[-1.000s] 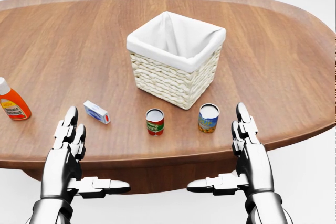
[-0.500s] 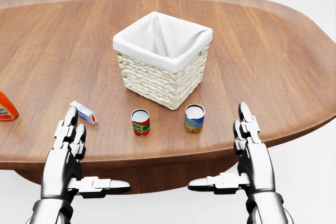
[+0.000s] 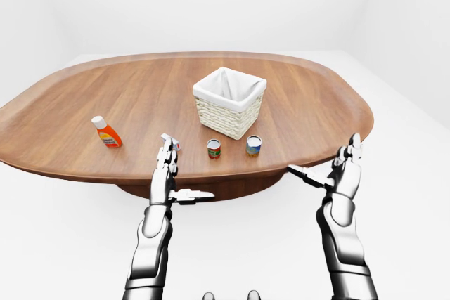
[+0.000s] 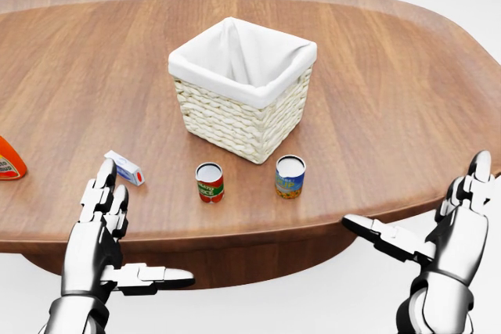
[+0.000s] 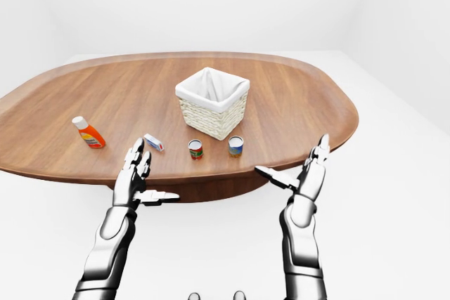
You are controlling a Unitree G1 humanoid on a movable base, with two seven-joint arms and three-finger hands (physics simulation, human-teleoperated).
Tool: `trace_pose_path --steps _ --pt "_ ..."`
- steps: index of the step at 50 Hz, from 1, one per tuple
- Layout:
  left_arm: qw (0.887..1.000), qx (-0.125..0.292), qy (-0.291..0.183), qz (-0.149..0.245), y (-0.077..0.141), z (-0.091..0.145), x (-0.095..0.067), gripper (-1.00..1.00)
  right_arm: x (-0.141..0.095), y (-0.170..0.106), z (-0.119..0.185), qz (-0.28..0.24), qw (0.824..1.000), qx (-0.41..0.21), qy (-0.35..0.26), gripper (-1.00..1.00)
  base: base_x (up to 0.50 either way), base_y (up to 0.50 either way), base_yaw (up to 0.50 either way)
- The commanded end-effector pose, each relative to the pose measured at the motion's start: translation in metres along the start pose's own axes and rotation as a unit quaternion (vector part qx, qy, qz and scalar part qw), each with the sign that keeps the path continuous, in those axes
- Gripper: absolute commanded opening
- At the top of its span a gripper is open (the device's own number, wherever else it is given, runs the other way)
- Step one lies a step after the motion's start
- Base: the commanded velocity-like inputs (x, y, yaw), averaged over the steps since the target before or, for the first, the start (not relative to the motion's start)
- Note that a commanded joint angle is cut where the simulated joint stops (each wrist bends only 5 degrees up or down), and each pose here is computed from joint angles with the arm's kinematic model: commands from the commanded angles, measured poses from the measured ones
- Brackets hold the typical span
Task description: Pick up the alphabet soup and the cream cheese box, and put them in the basket.
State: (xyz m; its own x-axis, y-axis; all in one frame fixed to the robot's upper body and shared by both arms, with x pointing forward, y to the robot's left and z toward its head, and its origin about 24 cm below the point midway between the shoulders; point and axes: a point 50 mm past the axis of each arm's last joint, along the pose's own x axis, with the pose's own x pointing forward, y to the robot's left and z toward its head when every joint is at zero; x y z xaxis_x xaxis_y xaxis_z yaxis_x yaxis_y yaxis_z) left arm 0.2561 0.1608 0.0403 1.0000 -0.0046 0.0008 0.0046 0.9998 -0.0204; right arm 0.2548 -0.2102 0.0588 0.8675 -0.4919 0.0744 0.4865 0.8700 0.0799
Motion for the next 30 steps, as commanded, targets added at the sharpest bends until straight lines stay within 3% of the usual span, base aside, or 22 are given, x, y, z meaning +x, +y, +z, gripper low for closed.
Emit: trace_pose_path --steps 1,11,30 --pt "1.0 0.0 0.0 0.0 0.0 -0.001 0.001 1.0 0.004 -0.017 0.011 -0.098 0.995 -0.012 -0.03 1.0 0.0 0.0 0.0" --pt "1.0 0.0 0.0 0.0 0.0 0.0 0.0 1.0 0.003 -0.041 0.026 -0.142 0.988 0.043 -0.053 1.0 0.0 0.0 0.0" --pt "1.0 0.0 0.0 0.0 0.0 0.0 0.0 1.0 -0.008 -0.075 0.034 -0.197 0.977 0.04 -0.071 1.0 0.0 0.0 0.0"
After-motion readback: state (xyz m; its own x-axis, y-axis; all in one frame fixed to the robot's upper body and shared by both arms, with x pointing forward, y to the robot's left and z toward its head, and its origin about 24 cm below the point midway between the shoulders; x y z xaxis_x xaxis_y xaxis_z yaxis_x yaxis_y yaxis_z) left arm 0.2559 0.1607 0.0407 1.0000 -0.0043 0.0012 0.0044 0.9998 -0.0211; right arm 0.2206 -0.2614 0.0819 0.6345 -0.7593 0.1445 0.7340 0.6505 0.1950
